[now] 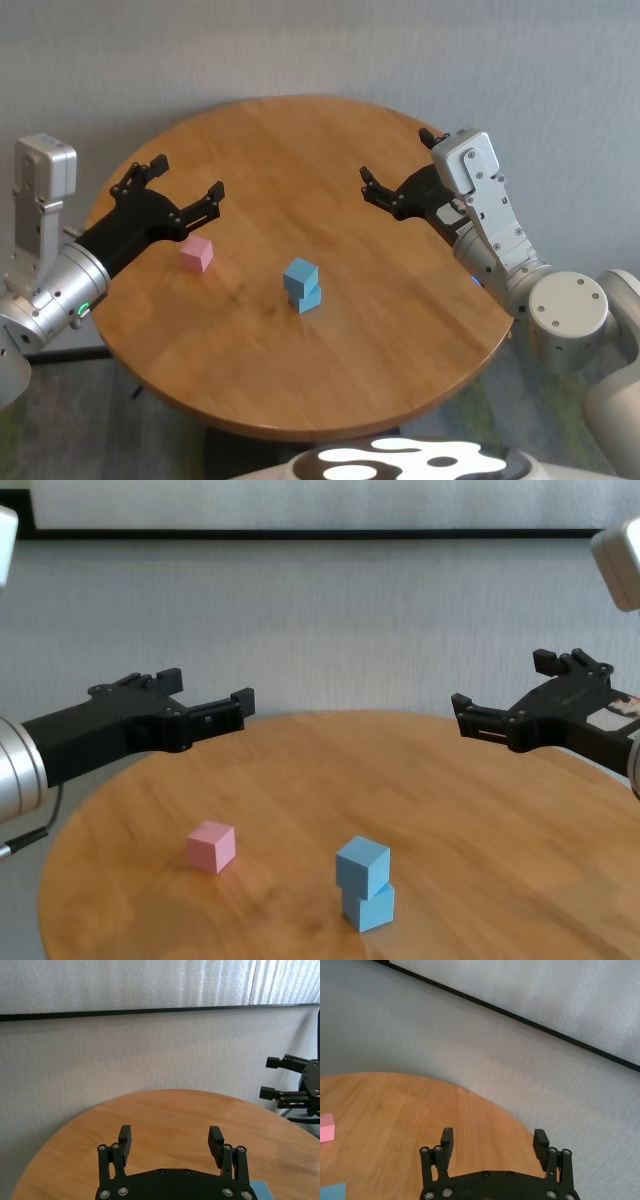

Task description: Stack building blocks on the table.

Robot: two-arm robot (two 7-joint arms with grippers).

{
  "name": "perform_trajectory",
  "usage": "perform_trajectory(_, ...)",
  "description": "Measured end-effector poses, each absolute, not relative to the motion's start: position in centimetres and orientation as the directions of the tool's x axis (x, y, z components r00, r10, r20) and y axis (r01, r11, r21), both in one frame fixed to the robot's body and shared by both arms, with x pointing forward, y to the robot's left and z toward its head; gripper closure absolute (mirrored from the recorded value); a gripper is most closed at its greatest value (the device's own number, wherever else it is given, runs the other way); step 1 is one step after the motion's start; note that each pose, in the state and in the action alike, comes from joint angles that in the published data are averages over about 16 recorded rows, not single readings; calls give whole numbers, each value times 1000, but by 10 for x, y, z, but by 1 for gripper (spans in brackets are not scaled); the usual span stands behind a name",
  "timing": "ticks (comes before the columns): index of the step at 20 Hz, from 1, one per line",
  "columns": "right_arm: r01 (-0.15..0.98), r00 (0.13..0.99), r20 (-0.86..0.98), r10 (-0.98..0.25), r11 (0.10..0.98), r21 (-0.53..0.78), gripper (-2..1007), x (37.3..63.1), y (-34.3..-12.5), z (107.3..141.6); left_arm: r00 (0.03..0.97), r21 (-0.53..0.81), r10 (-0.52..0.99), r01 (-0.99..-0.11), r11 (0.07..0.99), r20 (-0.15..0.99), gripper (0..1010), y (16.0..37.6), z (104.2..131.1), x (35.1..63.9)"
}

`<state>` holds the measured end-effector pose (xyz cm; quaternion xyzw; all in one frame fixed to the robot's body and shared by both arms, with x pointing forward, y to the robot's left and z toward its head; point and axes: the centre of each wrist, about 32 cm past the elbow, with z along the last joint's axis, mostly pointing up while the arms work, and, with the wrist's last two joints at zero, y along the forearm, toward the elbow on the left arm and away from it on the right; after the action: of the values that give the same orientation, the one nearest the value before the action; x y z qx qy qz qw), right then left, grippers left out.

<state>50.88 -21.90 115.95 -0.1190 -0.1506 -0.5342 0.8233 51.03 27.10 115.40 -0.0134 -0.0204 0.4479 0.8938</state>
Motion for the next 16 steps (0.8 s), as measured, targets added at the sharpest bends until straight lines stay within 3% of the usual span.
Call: perform_trajectory(16, 914, 389, 370, -844, 405, -37, 0, 509, -219, 1159, 592, -43, 806, -805, 592, 19, 9, 274, 1151, 510)
